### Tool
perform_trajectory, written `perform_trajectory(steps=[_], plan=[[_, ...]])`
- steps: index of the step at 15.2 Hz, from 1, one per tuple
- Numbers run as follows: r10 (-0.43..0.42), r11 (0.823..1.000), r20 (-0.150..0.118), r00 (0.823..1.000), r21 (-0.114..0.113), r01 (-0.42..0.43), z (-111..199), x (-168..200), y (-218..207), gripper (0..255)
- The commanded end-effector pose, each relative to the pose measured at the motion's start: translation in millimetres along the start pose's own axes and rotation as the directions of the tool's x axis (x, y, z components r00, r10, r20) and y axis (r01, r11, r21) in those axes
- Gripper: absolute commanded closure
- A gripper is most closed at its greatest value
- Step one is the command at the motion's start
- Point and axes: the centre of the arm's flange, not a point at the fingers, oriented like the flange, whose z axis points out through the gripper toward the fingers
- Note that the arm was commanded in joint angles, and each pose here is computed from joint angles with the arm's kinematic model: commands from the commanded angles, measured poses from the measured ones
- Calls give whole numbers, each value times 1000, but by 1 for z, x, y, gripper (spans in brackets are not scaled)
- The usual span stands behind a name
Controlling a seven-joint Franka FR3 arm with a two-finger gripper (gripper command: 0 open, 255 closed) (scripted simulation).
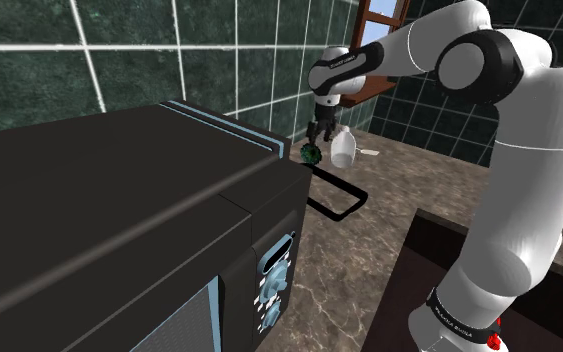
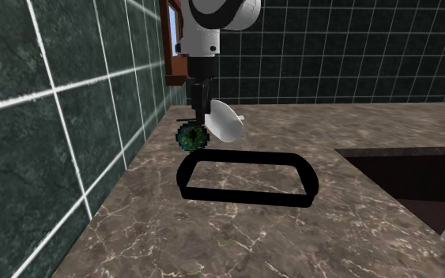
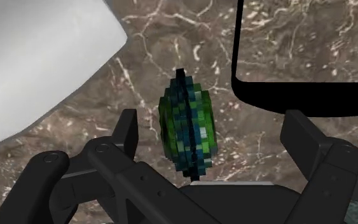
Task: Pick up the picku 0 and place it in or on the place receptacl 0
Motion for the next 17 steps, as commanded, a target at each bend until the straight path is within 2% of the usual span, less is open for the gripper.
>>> perform_trajectory(steps=[1,9,16,17], plan=[[0,1000,-5,1000,-5,0,9,18,10,0],[0,1000,-5,1000,-5,0,49,18,11,0],[0,1000,-5,1000,-5,0,48,18,11,0],[0,1000,-5,1000,-5,0,48,18,11,255]])
